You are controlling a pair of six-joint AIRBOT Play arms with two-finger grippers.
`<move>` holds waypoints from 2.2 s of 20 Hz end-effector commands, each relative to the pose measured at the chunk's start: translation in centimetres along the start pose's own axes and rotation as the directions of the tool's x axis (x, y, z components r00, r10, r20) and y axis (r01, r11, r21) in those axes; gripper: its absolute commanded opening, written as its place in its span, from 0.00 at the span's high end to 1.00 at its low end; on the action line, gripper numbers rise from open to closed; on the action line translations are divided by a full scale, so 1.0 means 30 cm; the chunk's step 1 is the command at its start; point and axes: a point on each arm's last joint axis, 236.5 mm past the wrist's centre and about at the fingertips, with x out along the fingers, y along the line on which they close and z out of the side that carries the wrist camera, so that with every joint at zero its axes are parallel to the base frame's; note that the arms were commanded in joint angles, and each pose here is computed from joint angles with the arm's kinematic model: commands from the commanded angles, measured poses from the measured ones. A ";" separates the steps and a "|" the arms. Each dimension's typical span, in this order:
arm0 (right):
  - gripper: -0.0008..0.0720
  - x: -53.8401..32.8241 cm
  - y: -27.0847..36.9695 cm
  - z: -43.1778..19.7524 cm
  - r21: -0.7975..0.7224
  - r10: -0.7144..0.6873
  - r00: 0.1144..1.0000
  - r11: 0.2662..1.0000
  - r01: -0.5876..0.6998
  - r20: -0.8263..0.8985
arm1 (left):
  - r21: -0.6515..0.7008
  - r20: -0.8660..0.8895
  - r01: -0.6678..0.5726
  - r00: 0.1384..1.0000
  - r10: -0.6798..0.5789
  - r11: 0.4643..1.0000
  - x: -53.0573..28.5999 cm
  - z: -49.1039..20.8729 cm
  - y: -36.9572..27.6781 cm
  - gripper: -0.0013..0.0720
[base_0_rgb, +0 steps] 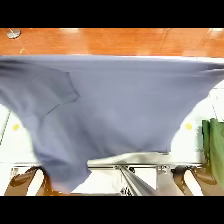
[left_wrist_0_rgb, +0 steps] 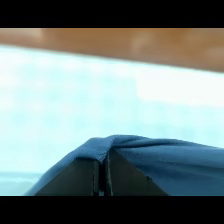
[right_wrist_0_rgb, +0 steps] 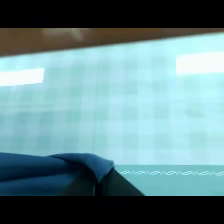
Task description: Fold the shirts.
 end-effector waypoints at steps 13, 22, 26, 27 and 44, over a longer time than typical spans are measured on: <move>0.96 1.228 -0.213 0.001 0.338 0.224 0.945 0.931 -0.135 -0.240 | -0.445 -0.314 -0.066 0.946 -0.086 0.893 1.112 -0.326 0.155 0.95; 0.95 1.139 -0.193 -0.176 0.367 0.332 0.811 0.917 -0.158 -0.481 | -0.359 -0.562 -0.004 0.799 -0.213 0.933 0.971 -0.485 0.112 0.95; 0.95 1.078 -0.239 -0.312 0.271 0.261 0.725 0.957 -0.107 -0.638 | -0.288 -0.709 0.003 0.671 -0.215 0.958 0.900 -0.634 0.126 0.95; 0.96 1.084 -0.262 -0.350 0.255 0.228 0.712 0.964 -0.071 -0.664 | -0.289 -0.727 -0.010 0.653 -0.213 0.957 0.899 -0.673 0.133 0.95; 0.14 0.745 -0.389 -0.410 0.373 0.154 0.798 0.923 0.095 -0.583 | -0.368 -0.815 -0.085 0.508 -0.277 0.926 0.525 -0.880 0.188 0.02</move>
